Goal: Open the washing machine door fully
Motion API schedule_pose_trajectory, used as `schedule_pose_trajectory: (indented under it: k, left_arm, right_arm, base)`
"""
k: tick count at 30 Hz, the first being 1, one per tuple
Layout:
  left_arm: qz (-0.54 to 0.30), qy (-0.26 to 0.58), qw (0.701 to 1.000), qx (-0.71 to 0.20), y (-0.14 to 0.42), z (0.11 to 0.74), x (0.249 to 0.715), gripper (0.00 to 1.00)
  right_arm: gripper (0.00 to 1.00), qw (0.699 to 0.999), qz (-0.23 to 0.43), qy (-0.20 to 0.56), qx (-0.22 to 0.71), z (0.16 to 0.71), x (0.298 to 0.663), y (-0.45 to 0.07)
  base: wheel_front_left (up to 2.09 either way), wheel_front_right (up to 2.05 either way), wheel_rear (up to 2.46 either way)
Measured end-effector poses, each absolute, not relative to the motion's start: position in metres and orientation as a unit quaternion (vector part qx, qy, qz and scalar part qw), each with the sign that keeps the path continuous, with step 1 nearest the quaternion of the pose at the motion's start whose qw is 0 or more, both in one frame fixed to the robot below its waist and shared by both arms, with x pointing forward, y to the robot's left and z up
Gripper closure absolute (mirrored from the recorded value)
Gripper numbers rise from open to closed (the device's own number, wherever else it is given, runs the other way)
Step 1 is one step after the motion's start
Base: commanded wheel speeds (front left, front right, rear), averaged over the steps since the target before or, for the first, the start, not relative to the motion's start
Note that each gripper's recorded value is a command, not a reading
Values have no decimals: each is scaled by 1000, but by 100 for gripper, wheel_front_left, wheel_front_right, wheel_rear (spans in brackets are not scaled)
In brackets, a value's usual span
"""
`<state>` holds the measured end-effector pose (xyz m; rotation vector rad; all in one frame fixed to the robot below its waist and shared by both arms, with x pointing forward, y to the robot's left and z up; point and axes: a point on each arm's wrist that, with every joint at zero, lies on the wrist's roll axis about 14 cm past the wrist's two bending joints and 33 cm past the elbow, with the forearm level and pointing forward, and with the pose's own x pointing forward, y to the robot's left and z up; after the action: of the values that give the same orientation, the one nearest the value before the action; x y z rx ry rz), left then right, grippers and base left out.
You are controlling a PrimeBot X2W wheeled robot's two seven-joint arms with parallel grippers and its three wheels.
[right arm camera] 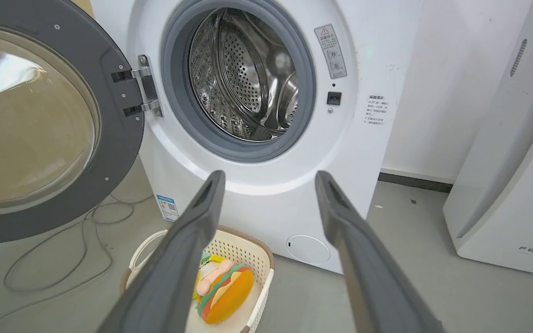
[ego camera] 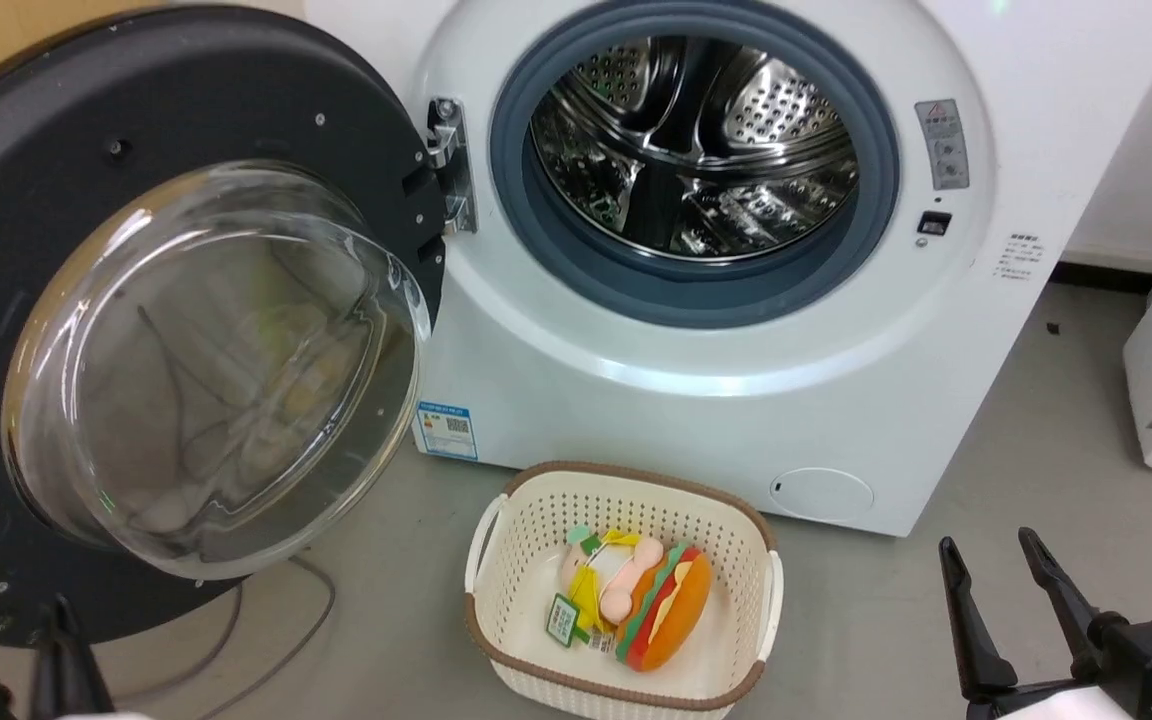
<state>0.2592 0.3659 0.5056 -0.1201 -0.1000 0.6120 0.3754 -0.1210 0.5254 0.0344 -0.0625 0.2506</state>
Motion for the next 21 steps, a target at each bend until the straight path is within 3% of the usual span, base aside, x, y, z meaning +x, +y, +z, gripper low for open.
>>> schedule_pose_trajectory:
  k: [1,2,8,21]
  left_arm:
    - [297,-47,952,-63,359,503,256,13]
    - [291,-45,953,-66,351,501,254,0]
    - [242,-41,968,-58,314,499,256,0]
    - [78,-31,996,-39,222,502,310,0]
  right_arm:
    - [0,992,124,-33,17,527,375,-121]
    - [0,992,124,-34,17,527,374,-122]
    - [0,992,123,-35,19,528,368,-123]
    - [0,995,91,-34,16,528,354,-144]
  base:
    - [0,0,0]
    - [0,0,0]
    - [0,0,0]
    - [0,0,0]
